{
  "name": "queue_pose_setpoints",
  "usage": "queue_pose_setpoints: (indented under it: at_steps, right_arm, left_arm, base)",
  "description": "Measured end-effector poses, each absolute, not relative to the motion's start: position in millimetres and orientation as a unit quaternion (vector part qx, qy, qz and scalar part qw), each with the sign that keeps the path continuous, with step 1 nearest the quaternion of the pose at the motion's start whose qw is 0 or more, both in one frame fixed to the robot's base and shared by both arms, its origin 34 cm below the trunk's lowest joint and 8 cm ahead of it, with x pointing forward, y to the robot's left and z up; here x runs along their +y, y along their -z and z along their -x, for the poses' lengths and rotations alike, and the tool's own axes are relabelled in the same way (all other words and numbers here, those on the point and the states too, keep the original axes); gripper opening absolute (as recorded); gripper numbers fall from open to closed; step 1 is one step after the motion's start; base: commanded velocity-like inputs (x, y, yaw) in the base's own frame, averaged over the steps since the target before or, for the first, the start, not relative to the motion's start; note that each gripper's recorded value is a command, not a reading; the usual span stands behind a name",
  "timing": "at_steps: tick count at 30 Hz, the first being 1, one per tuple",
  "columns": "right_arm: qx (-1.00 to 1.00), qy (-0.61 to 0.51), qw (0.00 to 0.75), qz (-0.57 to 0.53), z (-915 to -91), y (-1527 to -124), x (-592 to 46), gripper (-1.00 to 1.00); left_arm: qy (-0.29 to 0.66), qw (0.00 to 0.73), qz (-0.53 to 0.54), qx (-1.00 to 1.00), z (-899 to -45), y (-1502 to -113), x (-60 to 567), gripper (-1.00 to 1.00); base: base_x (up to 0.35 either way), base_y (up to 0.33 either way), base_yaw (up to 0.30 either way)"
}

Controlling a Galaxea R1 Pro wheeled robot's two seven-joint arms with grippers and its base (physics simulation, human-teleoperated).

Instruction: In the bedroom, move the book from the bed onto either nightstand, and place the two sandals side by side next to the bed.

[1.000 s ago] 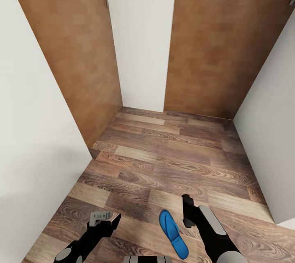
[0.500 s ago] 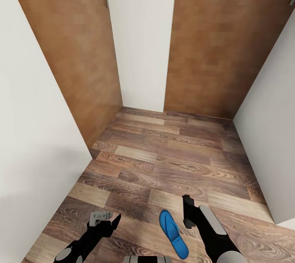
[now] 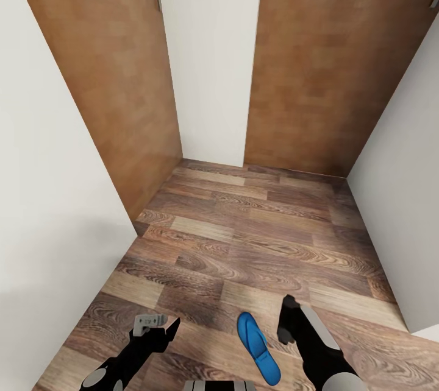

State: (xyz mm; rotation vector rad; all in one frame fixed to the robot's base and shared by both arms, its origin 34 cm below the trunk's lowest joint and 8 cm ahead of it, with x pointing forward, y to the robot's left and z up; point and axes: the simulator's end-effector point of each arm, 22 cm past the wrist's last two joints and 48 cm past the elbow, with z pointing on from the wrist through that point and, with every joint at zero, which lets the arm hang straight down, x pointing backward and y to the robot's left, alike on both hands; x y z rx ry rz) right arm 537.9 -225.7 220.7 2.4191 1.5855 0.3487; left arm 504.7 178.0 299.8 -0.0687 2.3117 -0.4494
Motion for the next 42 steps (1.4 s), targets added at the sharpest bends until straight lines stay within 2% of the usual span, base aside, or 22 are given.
queue_pose_setpoints:
  at_steps: [42]
  right_arm:
    - [0.537,-0.099,0.080,-0.834,-514.0,-196.8,-211.6,1.00]
  left_arm:
    - [0.176,0.377,0.035,0.909,-501.6,-289.5,174.6,1.00]
  base:
    - [0.000,0.000,0.000]
